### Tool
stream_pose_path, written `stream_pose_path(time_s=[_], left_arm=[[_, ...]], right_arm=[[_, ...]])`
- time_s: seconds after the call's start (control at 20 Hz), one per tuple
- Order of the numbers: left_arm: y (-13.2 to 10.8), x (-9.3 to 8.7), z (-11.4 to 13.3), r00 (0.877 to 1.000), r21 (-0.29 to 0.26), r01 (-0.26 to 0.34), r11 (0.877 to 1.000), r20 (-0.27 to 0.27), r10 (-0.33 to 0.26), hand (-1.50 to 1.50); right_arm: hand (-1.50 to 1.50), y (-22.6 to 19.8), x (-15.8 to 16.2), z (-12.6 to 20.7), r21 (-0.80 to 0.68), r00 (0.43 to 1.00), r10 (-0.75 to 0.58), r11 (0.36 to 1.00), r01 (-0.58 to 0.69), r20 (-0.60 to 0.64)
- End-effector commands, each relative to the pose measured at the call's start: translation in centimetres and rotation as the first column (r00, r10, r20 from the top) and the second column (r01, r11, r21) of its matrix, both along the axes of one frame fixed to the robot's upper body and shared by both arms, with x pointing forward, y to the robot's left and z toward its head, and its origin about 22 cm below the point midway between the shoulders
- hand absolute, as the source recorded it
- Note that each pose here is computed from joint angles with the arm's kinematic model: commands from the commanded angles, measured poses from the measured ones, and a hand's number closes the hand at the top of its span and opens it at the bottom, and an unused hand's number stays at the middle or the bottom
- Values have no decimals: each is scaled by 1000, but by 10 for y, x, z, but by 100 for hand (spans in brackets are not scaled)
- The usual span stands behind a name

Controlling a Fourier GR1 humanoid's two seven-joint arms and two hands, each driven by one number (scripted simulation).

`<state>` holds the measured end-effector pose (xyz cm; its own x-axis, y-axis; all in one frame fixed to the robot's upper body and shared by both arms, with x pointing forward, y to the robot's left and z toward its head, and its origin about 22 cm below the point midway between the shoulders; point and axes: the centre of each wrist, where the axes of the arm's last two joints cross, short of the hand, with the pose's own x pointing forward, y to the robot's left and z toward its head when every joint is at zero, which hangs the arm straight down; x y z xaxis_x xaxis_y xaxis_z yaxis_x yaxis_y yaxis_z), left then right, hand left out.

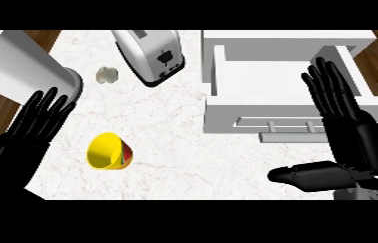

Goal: Pick up the cup, place it into the drawer and close the drawer

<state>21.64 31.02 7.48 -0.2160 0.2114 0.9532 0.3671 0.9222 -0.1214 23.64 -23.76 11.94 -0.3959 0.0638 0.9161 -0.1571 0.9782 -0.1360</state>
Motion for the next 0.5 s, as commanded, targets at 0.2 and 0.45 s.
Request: stream_pose_path(time_s=[0.2,0.45], left_arm=[[19,13,-51,995,47,-33,998,-95,37,-150],[21,9,-85,990,63,-48,997,-131,56,-150]], right_arm=[[-150,-18,26,5,10,1000,1,1000,-2,22],[-150,-18,21,20,-11,1000,-1,1000,2,31]])
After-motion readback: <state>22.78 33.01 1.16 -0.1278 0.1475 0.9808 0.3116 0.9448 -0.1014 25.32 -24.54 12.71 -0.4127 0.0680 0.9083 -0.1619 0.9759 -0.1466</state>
